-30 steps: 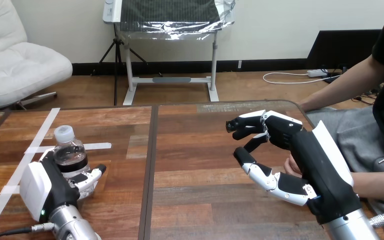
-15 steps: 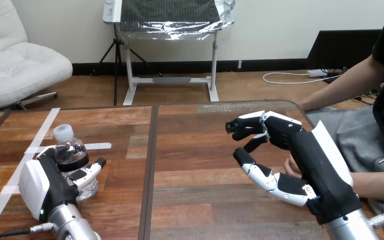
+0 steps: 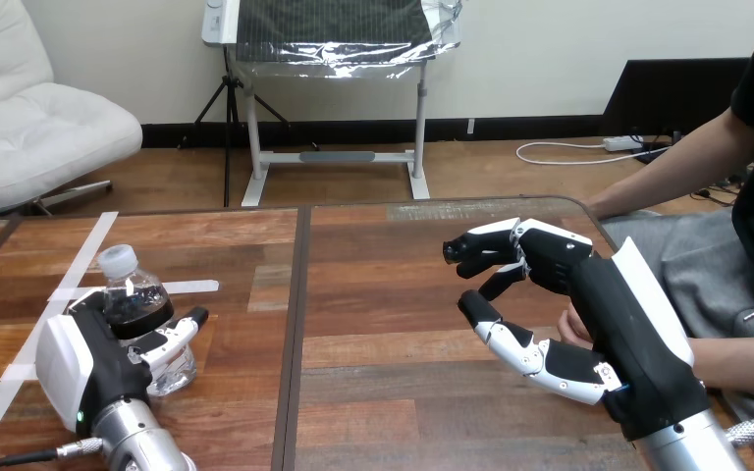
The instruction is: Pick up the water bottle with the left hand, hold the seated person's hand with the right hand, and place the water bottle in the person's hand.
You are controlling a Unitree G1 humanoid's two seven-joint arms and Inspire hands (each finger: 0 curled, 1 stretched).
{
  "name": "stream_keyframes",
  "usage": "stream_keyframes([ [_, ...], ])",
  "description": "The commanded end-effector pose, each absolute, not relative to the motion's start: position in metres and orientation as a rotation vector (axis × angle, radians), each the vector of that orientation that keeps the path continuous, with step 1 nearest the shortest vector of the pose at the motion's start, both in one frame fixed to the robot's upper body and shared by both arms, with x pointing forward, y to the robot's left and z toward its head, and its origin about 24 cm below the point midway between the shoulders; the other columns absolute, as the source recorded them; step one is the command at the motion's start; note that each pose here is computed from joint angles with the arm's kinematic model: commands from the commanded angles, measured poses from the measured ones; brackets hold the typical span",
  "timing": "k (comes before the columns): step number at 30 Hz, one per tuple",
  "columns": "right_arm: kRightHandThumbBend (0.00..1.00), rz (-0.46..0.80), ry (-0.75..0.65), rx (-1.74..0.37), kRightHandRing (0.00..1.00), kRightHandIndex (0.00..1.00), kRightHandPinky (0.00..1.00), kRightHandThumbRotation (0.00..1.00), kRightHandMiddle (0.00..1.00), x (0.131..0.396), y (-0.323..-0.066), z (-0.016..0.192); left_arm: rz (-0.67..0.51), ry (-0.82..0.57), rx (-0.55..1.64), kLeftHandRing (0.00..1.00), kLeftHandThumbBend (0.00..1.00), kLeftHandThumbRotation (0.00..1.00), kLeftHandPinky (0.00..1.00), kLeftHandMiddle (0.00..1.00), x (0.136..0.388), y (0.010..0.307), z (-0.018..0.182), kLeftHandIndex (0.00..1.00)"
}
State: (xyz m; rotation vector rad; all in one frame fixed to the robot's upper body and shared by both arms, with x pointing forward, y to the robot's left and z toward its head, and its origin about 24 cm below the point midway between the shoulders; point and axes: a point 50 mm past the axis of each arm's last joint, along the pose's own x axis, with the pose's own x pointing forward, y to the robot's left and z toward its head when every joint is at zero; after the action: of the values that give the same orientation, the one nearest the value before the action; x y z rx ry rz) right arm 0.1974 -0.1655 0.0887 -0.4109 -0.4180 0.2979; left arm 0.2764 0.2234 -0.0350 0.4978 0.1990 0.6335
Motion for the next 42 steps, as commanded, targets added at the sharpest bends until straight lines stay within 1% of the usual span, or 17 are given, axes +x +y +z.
stream_keyframes([
  [1, 0.37, 0.285, -0.504, -0.432, 0.64, 0.63, 0.52, 0.0, 0.67, 0.203, -0.166, 0.106, 0.63, 0.076, 0.453, 0.41, 0.73, 0.0, 0.35, 0.46, 0.297, 0.22, -0.01, 0.49],
  [12, 0.37, 0.282, -0.499, -0.428, 0.64, 0.63, 0.52, 0.0, 0.67, 0.204, -0.166, 0.106, 0.624, 0.034, 0.429, 0.41, 0.72, 0.0, 0.35, 0.46, 0.295, 0.218, -0.009, 0.49],
  [23, 0.37, 0.282, -0.502, -0.427, 0.63, 0.63, 0.52, 0.0, 0.67, 0.204, -0.166, 0.106, 0.619, 0.025, 0.417, 0.41, 0.71, 0.0, 0.36, 0.46, 0.295, 0.215, -0.008, 0.5],
  [35, 0.37, 0.276, -0.496, -0.437, 0.62, 0.64, 0.51, 0.0, 0.66, 0.203, -0.167, 0.106, 0.584, -0.018, 0.367, 0.42, 0.68, 0.0, 0.38, 0.47, 0.294, 0.207, -0.005, 0.51],
  [42, 0.37, 0.271, -0.5, -0.436, 0.62, 0.64, 0.5, 0.0, 0.66, 0.204, -0.168, 0.106, 0.553, -0.069, 0.314, 0.42, 0.66, 0.0, 0.38, 0.47, 0.292, 0.197, 0.001, 0.51],
])
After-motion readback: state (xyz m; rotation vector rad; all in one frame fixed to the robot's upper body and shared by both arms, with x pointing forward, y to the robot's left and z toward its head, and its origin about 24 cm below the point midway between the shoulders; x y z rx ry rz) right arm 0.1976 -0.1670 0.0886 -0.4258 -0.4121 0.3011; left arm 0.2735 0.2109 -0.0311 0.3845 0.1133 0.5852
